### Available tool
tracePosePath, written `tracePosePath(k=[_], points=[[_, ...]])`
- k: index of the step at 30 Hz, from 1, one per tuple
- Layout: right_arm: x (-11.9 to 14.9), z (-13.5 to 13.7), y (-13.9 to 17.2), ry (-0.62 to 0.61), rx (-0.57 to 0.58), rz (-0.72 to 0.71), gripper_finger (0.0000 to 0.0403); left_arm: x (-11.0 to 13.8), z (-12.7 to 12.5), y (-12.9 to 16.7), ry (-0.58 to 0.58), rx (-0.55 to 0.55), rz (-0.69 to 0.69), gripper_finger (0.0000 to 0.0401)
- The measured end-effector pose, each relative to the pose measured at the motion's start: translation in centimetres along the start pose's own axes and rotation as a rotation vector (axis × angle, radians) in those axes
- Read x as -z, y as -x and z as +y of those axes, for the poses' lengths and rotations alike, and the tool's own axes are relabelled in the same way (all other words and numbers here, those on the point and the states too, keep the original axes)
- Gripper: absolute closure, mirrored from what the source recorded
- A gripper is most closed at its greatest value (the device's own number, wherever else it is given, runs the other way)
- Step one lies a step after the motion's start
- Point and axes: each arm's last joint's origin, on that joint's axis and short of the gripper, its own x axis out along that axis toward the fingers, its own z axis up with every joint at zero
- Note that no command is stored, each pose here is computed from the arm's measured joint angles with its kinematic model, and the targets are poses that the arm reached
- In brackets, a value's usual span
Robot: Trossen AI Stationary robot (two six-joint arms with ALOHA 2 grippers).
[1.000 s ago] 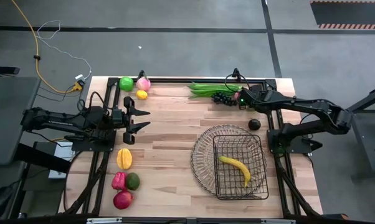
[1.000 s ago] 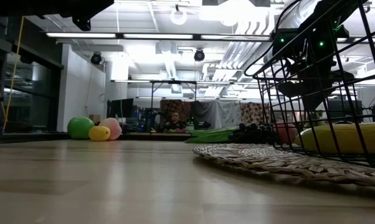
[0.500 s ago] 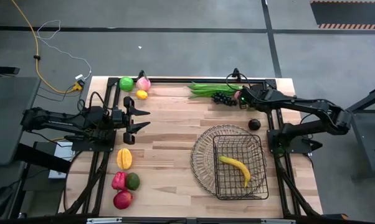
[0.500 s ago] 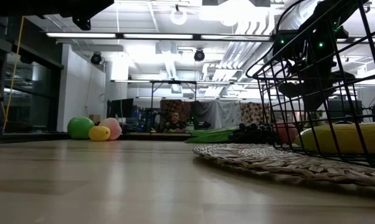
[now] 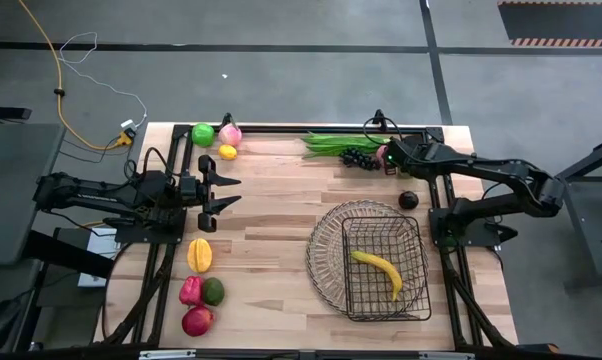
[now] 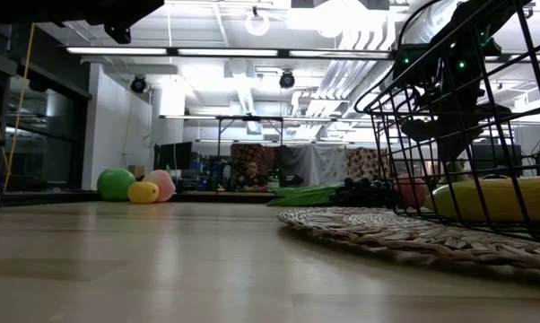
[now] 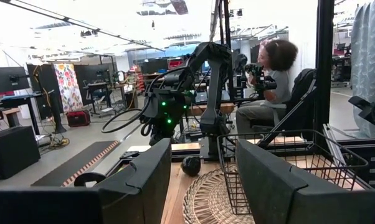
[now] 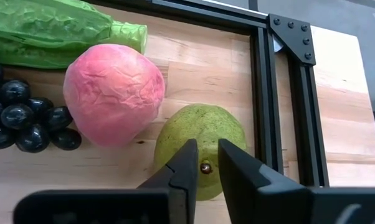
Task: Build produce basket
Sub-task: Put the pear into the wire basket
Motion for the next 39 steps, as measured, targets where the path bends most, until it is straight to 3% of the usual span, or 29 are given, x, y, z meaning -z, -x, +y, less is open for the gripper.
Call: tracePosePath(k=[6,11,16,20,24,32,39], points=[[0.0,0.0,0.0,0.018,0.001,-0.001,0.0396,0.0,0.0,0.0,0.0,0.0,0.0,0.0233],[-0.2,-0.1,0.4,0.041,0.009,0.013,0.0398,0.0,0.0,0.0,0.0,0.0,0.0,0.0233],[-1.5,-0.2,2.7,0.068,-0.025,-0.054,0.04,0.0,0.0,0.0,0.0,0.0,0.0,0.0233],[-2.0,-0.2,5.9,0.107,-0.15,-0.14,0.04,0.0,0.0,0.0,0.0,0.0,0.0,0.0233],[-1.4,-0.3,9.3,0.165,-0.348,-0.172,0.0401,0.0,0.0,0.0,0.0,0.0,0.0,0.0233],[1.7,-1.2,15.4,0.326,-0.808,-0.197,0.0402,0.0,0.0,0.0,0.0,0.0,0.0,0.0233],[4.7,-1.6,18.7,0.496,-1.053,-0.192,0.0402,0.0,0.0,0.0,0.001,0.0,0.0,0.0233]])
